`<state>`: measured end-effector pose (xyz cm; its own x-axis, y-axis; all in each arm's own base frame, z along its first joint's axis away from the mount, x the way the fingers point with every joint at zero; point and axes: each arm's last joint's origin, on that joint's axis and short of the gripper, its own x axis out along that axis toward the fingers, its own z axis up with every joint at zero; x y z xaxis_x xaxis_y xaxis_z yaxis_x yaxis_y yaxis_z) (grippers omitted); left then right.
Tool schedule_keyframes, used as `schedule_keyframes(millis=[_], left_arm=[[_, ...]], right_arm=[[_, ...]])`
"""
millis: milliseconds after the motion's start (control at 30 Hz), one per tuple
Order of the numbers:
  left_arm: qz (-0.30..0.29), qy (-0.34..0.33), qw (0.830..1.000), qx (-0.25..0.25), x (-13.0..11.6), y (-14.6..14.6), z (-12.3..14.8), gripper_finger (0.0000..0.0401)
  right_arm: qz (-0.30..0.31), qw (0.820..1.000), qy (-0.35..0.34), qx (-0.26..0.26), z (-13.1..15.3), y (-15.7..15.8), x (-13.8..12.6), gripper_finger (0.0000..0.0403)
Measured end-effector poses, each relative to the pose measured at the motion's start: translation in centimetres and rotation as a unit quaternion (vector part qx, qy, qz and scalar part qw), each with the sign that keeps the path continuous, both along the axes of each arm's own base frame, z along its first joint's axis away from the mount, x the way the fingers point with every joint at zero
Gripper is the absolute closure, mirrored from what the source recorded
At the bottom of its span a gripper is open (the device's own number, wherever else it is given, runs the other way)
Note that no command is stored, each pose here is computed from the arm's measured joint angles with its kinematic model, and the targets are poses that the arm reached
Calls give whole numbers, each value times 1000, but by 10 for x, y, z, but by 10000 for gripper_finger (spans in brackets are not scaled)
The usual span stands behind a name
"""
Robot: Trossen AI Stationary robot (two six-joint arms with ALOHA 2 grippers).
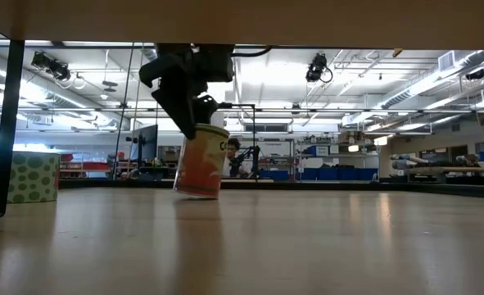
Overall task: Pick and place cans onto a shelf
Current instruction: Put the orange canned corn on the shelf
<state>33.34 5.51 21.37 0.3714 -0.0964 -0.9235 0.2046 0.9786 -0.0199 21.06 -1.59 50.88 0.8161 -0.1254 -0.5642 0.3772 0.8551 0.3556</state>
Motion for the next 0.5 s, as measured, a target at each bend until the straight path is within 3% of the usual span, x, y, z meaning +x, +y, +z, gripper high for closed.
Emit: schedule_keyframes(millis=[233,500], left_arm=[[20,-1,1000,0,1,0,0,86],[48,10,999,6,-1,2,-1,102]], right_arm=[[16,1000,1,-6,0,1,0,57],[46,998,8,-53,0,-1,0,57]])
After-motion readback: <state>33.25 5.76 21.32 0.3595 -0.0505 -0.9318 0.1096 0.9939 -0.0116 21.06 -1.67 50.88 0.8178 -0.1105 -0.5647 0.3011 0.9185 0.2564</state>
